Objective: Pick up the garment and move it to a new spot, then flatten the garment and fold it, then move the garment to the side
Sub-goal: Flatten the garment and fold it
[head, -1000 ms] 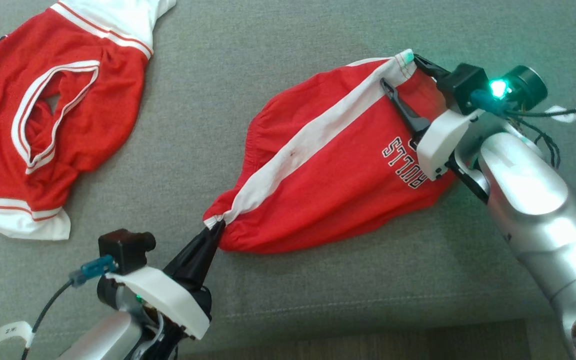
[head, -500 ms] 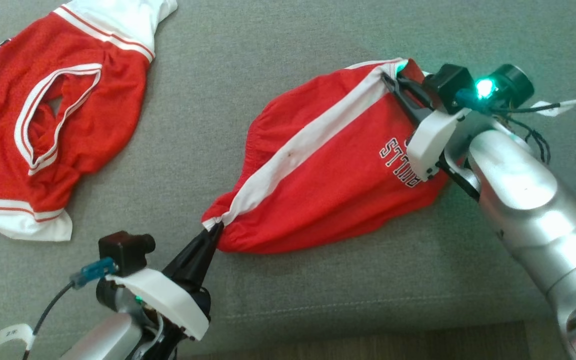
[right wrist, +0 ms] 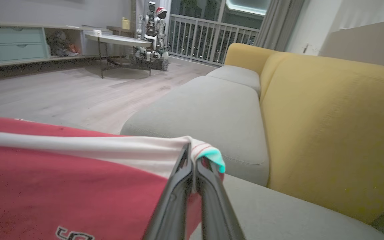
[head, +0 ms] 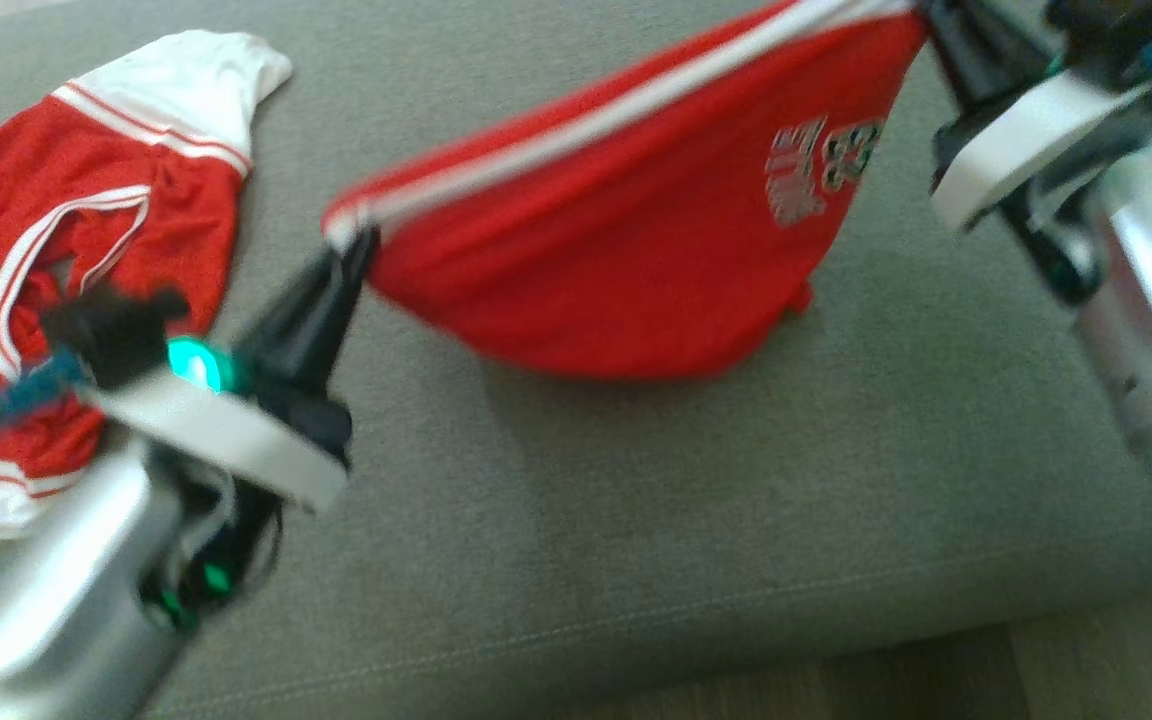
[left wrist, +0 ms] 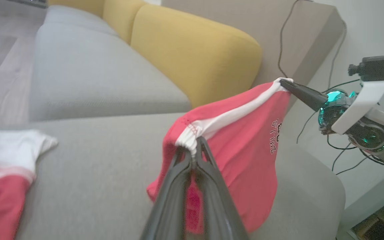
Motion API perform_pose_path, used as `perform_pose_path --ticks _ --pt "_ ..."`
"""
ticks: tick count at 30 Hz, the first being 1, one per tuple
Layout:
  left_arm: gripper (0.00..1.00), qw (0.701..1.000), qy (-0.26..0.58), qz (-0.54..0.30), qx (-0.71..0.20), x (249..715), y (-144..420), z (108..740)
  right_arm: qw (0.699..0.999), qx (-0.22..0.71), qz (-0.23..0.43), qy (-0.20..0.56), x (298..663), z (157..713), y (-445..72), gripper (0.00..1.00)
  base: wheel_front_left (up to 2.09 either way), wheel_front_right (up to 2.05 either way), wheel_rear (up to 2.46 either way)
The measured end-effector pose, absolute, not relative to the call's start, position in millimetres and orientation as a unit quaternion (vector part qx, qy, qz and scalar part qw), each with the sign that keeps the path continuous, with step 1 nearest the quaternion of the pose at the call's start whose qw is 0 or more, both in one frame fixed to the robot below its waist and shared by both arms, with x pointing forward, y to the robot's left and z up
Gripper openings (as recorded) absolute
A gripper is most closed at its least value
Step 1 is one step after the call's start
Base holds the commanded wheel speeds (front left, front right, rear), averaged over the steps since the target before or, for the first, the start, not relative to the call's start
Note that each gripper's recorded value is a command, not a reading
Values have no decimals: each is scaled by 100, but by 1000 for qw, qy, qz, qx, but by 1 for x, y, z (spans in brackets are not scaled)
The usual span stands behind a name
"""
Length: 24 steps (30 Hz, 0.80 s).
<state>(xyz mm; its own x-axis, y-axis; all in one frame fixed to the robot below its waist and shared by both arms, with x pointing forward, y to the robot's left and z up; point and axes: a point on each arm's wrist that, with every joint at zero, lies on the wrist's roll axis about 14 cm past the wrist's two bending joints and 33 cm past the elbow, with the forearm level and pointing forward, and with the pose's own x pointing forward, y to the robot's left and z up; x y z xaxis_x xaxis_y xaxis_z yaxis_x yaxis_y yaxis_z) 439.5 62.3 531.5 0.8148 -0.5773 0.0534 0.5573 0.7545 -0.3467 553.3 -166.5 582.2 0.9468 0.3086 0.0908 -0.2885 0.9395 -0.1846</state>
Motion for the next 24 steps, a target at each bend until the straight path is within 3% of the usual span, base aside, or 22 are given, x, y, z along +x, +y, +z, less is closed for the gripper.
perform_pose_path --ticks 5,12,16,24 --pt "0 922 -18 -373 -99 485 37 593 988 -80 113 -74 575 628 -198 0 0 0 0" --pt "0 931 -86 -355 18 582 31 647 990 -66 91 -81 624 657 -211 0 0 0 0" --pt "0 926 -159 -336 69 625 19 667 985 -90 63 -135 653 680 -228 0 0 0 0" --pt "0 903 -300 -291 102 665 6 696 957 -142 16 -254 677 736 -252 0 0 0 0"
